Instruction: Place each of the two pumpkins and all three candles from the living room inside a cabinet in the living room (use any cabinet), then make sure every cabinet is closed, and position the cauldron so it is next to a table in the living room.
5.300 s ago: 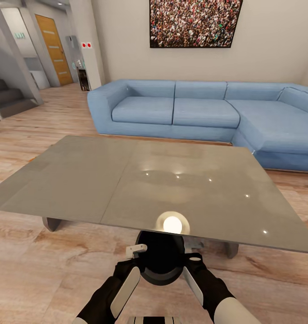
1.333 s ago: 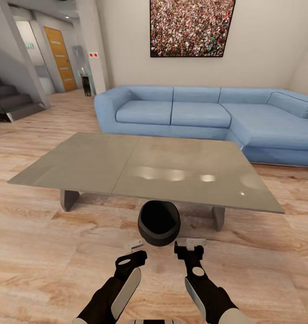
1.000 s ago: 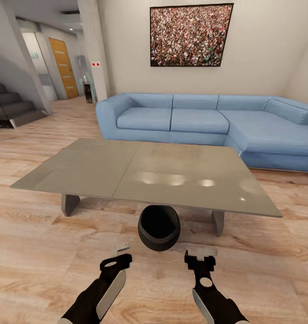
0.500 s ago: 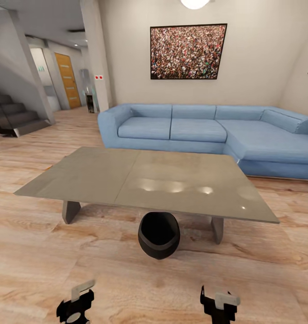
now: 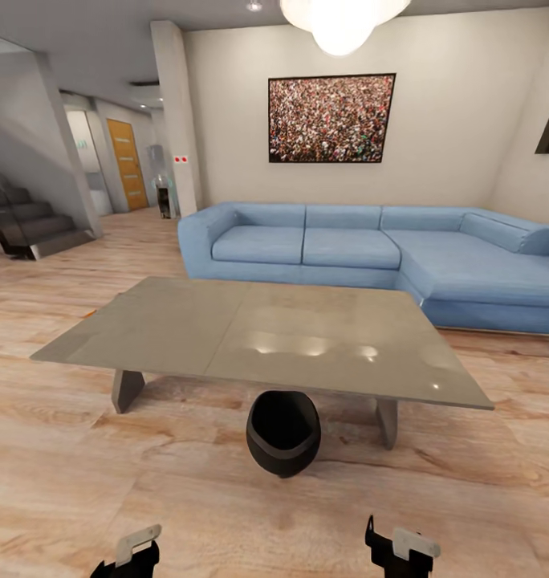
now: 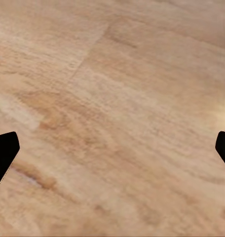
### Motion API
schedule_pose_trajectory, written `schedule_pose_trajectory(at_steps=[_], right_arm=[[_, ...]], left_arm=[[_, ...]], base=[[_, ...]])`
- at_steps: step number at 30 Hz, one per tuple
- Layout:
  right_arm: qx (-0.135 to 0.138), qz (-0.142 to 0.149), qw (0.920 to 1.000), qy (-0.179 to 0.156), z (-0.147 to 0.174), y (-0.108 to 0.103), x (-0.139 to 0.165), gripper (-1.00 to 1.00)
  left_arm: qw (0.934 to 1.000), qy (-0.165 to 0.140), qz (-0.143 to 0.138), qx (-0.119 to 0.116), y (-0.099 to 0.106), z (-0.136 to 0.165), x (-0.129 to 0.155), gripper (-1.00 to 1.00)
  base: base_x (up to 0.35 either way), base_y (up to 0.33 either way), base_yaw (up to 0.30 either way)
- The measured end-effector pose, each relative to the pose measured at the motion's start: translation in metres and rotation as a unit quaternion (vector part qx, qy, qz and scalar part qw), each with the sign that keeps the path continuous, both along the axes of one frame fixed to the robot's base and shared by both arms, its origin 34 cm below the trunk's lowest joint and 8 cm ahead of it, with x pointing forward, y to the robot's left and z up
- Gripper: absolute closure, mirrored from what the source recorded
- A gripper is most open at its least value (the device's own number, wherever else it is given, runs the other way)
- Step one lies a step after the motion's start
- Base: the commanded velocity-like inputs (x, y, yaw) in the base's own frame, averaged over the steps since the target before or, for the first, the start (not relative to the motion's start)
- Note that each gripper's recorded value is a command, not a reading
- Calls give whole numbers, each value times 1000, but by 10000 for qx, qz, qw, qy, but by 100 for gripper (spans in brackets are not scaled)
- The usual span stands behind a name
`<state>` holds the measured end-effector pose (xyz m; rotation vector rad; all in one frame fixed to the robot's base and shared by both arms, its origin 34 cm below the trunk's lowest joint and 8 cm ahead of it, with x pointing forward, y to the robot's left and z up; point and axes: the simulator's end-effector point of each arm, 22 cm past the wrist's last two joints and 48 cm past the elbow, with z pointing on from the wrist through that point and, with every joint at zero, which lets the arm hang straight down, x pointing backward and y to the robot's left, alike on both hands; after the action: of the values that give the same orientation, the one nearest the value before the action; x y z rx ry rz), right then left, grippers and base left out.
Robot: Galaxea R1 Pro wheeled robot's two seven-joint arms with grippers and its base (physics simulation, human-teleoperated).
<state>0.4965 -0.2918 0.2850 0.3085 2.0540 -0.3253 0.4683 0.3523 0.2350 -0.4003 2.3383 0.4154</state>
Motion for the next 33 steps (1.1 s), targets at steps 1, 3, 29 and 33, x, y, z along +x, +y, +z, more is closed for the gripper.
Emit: schedule_pose_trajectory(at_steps=[1,3,29,33], right_arm=[[3,2,10000,-20,2,0,1,-100],[3,3,10000,-52,5,0,2,-100],[-84,696,9975,-52,20,29,1,-100],[-132,829,9965,19,25,34,0,-100]], left_arm=[[10000,-2,3,6,1,1,-1,-100],[10000,-24,3,12,1,3,0,-100],[9982,21,590,-100,32,-2,-73,-100],[9983,49,579,-100,31,5,-72,-100]], base=[[0,0,0],[0,0,4],[-160,0,213],[-12,0,183]])
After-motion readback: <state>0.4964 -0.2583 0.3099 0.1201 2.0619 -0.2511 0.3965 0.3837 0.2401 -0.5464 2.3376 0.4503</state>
